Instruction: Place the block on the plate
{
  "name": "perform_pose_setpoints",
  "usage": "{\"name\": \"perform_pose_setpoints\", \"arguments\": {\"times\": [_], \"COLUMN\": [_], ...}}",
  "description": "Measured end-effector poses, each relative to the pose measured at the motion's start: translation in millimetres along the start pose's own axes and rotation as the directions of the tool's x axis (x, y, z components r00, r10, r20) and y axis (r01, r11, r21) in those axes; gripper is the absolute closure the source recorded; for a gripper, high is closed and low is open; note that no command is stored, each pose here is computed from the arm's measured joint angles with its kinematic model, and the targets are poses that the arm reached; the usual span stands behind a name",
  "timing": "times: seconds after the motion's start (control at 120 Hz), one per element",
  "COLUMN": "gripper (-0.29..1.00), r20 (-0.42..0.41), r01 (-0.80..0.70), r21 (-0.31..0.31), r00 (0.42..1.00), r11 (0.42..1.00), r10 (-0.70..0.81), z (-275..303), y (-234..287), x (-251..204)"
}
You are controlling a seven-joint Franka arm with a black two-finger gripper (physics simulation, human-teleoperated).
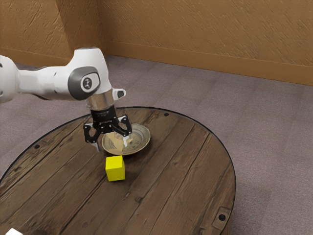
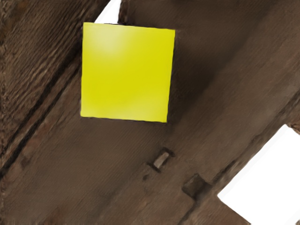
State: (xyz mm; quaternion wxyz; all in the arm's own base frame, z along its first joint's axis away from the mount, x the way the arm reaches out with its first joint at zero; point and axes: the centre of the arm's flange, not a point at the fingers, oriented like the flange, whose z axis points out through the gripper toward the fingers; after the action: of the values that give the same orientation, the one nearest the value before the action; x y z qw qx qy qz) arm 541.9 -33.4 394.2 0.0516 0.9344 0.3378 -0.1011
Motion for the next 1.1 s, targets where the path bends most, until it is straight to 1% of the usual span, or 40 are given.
{"name": "perform_pose_setpoints", "arguments": {"times": [0.142, 0.242, 0.375, 0.483, 0.558, 0.8, 0.925, 1.1], "gripper": [0.0, 0.0, 0.0, 0.0, 0.0, 0.0, 0.0, 0.0], "r20": [-0.022, -0.054, -0.06, -0.075, -0.083, -0.091, -0.083, -0.08], "r01": [0.059, 0.088, 0.109, 0.168, 0.183, 0.105, 0.047, 0.019], "r21": [-0.035, -0.049, -0.026, -0.012, 0.002, 0.019, 0.021, 0.025], "r00": [0.998, 0.994, 0.992, 0.983, 0.98, 0.991, 0.996, 0.997], "r11": [0.998, 0.995, 0.994, 0.986, 0.983, 0.994, 0.999, 1.0], "r10": [-0.06, -0.09, -0.11, -0.168, -0.182, -0.103, -0.045, -0.017], "z": [3, 0, 22, 28, 36, 52, 65, 84], "y": [-15, -1, 16, -6, -13, -12, 2, 4], "x": [-4, 18, 35, 61, 70, 67, 58, 63]}}
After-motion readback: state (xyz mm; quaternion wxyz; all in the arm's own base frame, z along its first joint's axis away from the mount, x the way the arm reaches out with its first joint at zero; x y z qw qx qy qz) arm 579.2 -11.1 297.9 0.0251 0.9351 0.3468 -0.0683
